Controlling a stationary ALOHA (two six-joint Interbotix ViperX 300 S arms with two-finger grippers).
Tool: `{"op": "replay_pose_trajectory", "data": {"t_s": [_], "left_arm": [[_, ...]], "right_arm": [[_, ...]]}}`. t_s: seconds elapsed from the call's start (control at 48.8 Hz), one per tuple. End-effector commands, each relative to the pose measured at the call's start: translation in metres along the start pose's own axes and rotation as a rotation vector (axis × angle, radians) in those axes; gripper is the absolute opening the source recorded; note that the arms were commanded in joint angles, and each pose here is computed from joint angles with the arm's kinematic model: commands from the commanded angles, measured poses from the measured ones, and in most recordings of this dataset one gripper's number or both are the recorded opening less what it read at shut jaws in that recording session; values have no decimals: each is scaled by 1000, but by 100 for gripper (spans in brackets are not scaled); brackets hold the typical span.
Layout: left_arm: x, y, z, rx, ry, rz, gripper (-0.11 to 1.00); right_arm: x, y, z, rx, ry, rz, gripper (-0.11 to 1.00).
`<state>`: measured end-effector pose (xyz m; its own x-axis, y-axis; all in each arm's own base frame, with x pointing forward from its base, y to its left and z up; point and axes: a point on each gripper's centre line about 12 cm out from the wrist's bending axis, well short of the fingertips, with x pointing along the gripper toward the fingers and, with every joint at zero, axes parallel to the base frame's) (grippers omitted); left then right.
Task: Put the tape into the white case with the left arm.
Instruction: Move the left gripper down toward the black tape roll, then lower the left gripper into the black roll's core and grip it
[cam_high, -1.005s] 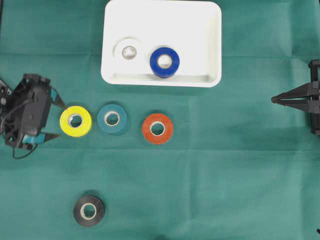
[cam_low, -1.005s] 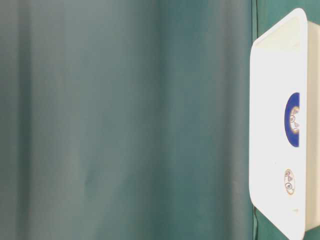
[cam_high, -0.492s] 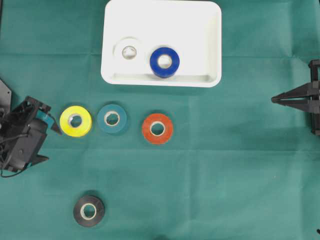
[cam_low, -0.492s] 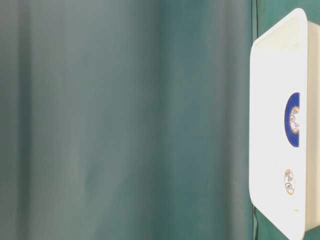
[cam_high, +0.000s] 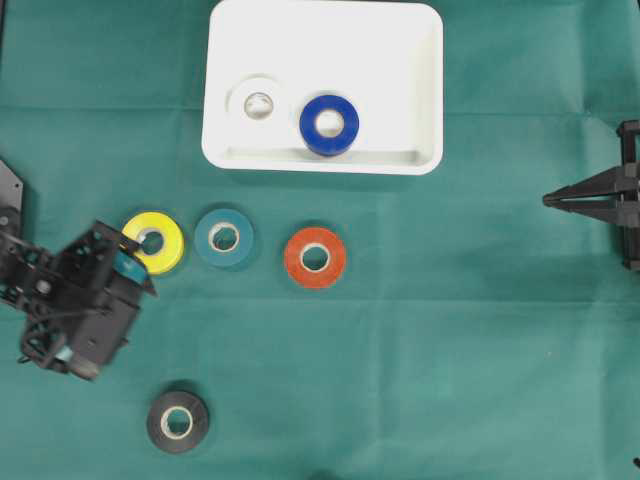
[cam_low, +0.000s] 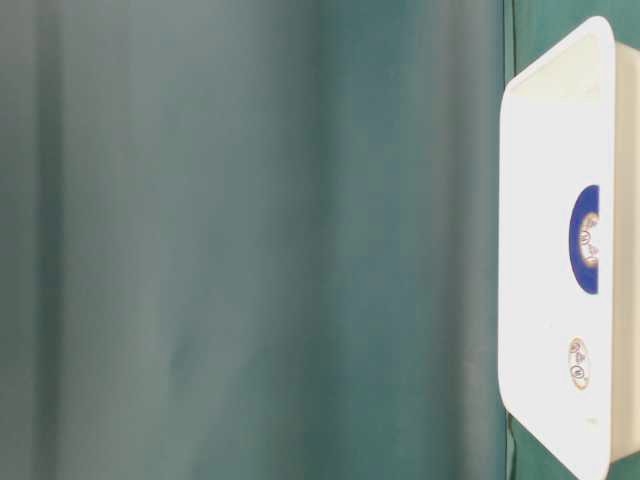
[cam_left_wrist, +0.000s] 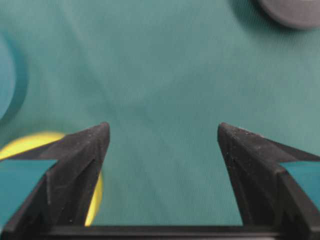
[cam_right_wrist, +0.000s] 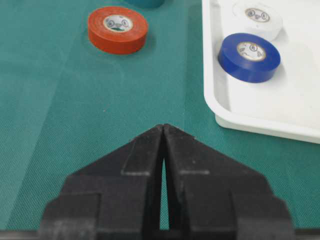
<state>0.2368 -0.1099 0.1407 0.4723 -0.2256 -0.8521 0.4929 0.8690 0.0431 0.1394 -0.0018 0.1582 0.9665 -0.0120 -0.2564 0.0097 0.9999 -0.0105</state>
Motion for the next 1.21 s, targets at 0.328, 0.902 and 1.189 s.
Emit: {"op": "replay_pose_trajectory", "data": {"t_s": [0.328,0.902,1.189], "left_arm": [[33,-33,66,100,-27,-61,86],[60,-46,89,121,-32,-77,86],[69,-47,82,122,-29,-76,86]], "right_arm": [[1,0,2,2,-8,-1,-10],[1,0,2,3,-8,-1,-10],[1,0,2,3,-6,-1,-10]]}}
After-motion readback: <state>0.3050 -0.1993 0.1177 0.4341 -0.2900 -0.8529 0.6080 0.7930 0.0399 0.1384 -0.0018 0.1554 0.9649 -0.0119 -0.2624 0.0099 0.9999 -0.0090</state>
